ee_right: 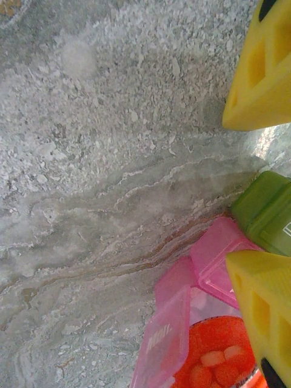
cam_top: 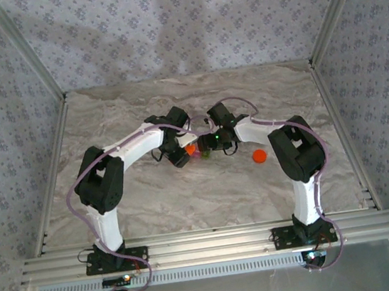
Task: Sort the pills into containers
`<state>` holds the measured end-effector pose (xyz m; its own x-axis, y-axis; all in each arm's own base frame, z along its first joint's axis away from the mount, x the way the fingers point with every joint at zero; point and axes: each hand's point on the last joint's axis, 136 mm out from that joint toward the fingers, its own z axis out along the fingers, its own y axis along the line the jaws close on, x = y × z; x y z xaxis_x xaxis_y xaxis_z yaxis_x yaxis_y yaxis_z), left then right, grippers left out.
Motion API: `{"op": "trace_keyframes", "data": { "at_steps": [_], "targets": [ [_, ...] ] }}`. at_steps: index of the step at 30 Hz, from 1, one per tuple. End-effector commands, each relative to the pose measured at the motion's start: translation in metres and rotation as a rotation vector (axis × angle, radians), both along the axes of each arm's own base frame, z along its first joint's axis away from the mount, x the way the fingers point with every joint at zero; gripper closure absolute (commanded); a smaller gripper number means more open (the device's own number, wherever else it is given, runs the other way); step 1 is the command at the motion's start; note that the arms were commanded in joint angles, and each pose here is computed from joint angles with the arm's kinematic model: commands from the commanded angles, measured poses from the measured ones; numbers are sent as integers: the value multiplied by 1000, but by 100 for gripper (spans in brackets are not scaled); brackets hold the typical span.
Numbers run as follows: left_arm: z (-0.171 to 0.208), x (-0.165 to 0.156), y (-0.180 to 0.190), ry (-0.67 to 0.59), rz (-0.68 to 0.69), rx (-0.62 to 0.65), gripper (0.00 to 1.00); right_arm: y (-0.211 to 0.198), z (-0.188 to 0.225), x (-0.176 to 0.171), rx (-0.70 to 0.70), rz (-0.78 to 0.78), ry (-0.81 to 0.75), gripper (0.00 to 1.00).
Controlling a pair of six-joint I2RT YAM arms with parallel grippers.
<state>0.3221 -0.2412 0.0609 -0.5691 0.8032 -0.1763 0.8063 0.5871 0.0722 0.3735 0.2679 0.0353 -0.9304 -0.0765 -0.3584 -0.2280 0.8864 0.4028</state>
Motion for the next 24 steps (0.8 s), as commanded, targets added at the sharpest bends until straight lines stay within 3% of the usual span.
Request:
{"op": "trace_keyframes", "data": {
  "at_steps": [1, 24],
  "targets": [
    [4, 0, 0, 4, -26, 31, 100, -9, -22, -12, -39, -13, 69, 44],
    [4, 4, 4, -12, -44, 86, 100, -9, -23, -12, -38, -15, 72, 44]
  ]
}}
